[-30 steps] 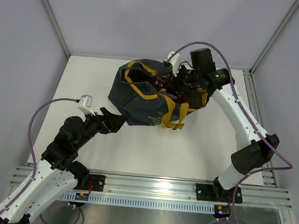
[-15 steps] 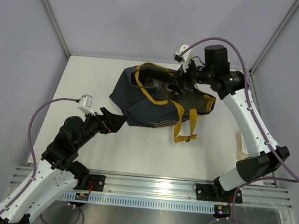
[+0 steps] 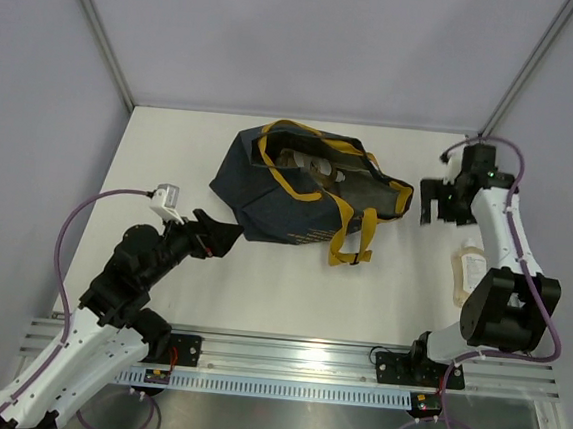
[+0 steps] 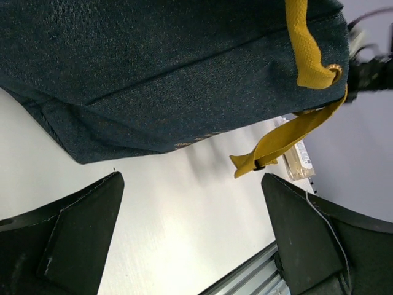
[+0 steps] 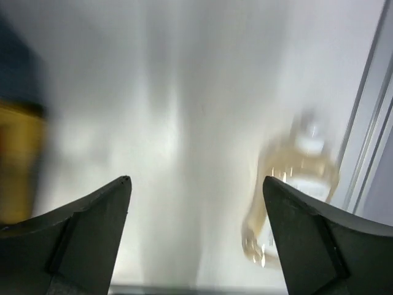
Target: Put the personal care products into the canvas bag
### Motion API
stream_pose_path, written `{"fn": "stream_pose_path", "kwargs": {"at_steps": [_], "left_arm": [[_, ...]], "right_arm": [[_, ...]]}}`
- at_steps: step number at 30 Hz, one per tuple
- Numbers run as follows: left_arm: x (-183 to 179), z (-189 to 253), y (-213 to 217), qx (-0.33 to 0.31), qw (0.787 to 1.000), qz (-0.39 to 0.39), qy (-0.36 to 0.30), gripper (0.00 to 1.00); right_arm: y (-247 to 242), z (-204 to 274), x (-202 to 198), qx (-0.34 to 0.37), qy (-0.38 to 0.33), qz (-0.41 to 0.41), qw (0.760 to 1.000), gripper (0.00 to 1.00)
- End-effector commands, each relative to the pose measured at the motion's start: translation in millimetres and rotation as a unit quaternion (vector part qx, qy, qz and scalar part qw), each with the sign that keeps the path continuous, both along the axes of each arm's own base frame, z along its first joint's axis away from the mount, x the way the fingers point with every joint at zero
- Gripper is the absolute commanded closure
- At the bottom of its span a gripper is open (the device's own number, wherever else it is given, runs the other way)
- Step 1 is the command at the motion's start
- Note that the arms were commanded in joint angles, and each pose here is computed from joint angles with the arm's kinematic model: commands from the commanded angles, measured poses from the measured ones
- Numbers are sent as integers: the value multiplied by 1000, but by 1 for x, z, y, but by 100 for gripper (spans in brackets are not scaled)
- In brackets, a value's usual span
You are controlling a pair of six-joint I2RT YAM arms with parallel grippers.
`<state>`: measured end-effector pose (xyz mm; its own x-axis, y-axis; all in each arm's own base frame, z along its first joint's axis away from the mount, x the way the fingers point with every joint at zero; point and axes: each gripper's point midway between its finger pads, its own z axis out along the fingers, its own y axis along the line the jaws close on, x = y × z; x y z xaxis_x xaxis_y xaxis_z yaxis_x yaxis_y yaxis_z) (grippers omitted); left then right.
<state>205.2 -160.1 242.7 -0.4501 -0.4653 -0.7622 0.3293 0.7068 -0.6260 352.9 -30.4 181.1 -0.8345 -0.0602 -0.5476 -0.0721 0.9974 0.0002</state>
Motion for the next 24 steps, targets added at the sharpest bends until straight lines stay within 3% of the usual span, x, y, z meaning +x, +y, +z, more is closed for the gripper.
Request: {"fn": "stream_pose_path", "kwargs": {"at_steps": [1,4,11,24], "left_arm": [[3,7,-5,6,1000,-15,-27,1],[3,5,-10,15,999,-31,-25,1],[0,2,-13,17,999,-43,-22,1],[-2,-3,-8,-5,1000,-26,-16,1]], "right_arm": [[-56,-50,-76,-148,125,-47,980,1],[-76,-68,-94,-184,152,-53,970,0],[-104,-100,-101,-183,190,-79,961,0],[-121,-116,-102,-74,239,-154,956,1]]}}
